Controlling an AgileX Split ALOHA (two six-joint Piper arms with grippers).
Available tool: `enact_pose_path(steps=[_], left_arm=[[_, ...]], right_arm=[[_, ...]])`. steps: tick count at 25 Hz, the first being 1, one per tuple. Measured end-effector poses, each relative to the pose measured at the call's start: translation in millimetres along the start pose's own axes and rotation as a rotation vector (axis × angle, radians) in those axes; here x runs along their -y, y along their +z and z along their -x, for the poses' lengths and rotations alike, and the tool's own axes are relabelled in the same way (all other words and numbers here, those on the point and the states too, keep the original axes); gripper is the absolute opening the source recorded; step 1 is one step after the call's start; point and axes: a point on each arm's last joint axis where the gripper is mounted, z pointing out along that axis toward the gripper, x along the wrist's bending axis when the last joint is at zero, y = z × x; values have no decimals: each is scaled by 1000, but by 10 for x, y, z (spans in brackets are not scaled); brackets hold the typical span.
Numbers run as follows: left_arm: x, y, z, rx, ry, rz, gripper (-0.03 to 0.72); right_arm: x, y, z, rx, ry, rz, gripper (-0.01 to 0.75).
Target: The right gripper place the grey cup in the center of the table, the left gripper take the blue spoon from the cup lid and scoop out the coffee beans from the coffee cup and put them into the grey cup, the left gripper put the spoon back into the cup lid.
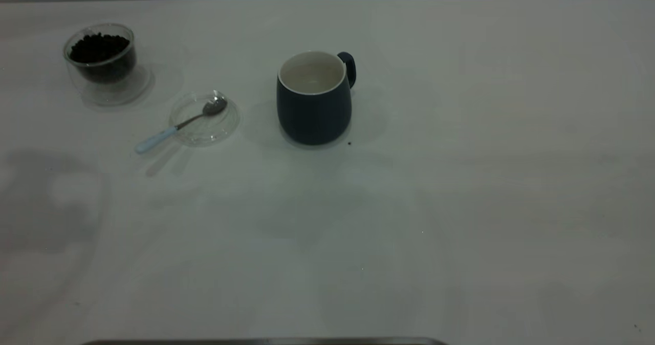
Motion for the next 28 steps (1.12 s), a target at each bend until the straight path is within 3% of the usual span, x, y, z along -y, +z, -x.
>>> enact_pose_path(steps=[5, 10, 16, 22, 28], left_arm=[[243, -248, 120, -45, -74, 80, 593], [828, -393, 321, -58, -97, 171, 593], [1624, -301, 581, -59, 37, 262, 592], [2113, -99, 533, -143, 149, 302, 592], [2333, -105, 541, -147, 131, 440, 592]], right_arm=[[0, 0, 0, 0, 0, 0, 462], [0, 0, 0, 0, 0, 0, 462], [0, 0, 0, 0, 0, 0, 462], [0, 0, 0, 0, 0, 0, 462], [0, 0, 0, 0, 0, 0, 462]])
